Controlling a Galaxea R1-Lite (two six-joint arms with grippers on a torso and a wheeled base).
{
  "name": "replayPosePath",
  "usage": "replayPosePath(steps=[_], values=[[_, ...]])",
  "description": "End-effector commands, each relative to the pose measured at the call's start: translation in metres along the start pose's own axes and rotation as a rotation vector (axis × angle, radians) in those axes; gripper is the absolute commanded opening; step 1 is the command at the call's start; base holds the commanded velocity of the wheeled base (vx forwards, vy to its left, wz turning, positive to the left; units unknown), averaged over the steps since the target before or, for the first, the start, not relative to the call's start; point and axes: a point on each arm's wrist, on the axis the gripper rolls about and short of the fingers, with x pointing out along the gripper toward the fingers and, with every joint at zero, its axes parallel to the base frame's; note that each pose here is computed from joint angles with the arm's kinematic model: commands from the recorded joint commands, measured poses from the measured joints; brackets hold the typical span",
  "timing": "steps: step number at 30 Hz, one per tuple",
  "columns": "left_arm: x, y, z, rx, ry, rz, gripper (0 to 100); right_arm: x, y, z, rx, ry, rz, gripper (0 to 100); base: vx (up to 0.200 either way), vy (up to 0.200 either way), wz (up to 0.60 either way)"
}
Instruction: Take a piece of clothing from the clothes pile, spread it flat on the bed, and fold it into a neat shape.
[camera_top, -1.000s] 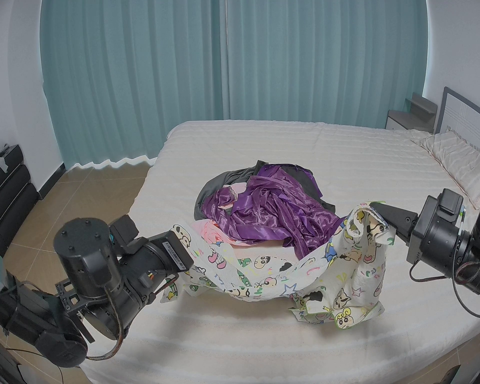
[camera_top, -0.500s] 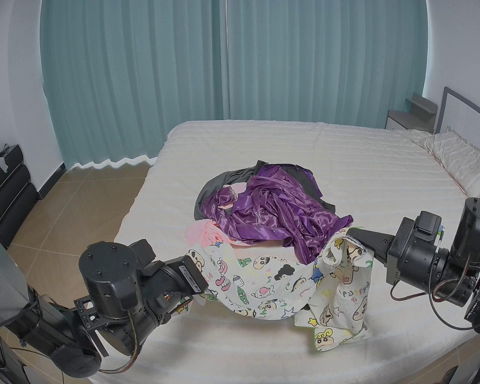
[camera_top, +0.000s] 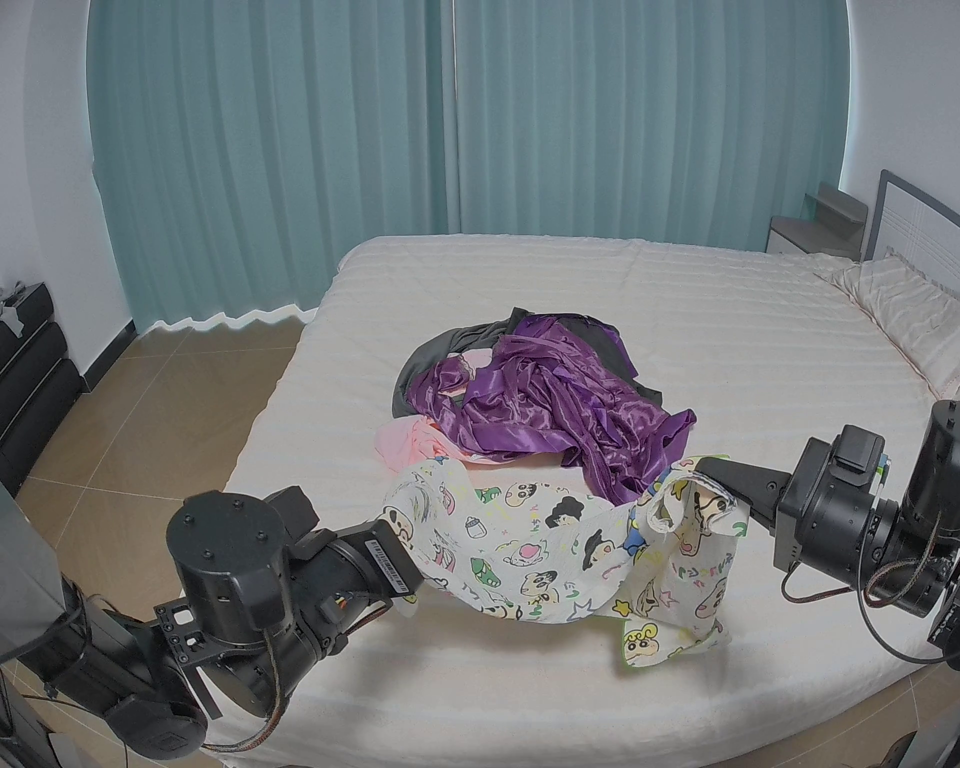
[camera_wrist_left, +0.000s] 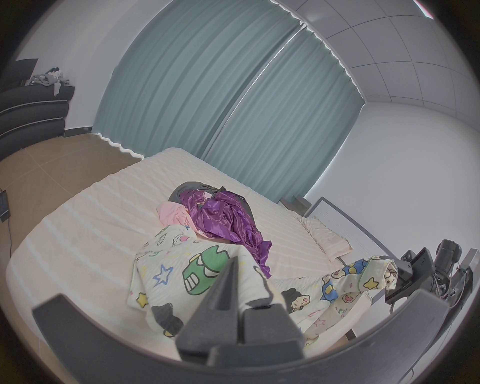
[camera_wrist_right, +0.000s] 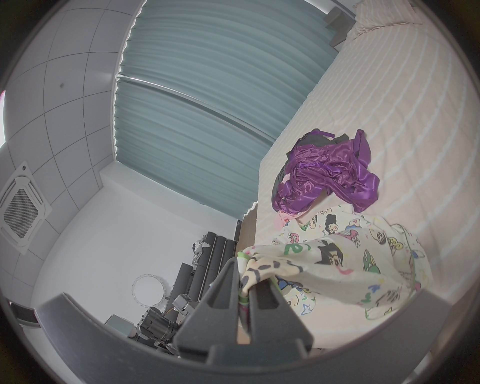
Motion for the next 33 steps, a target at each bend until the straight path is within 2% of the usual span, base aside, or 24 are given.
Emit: replayPosePath(steps=[1,10,33], values=[[-0.0005,-0.0011,0.0001,-0.004,-0.003,-0.006,0,-0.0017,0.0018,0.0008,-0.001,-0.005,0.009,0,0.0,0.0,0.0],[-0.0003,-0.0061,0.0018,-0.053,-0.02,-0.022,0,-0.0034,0.0072,0.0036,-0.004,-0.018,0.033,0,0.0,0.0,0.0],[-0.0011,-0.0094,0.0065,-0.074,-0.066,-0.054,0,-0.0026,0.0016,0.0039,0.006,-0.015,0.011,0,0.0,-0.2,0.0]])
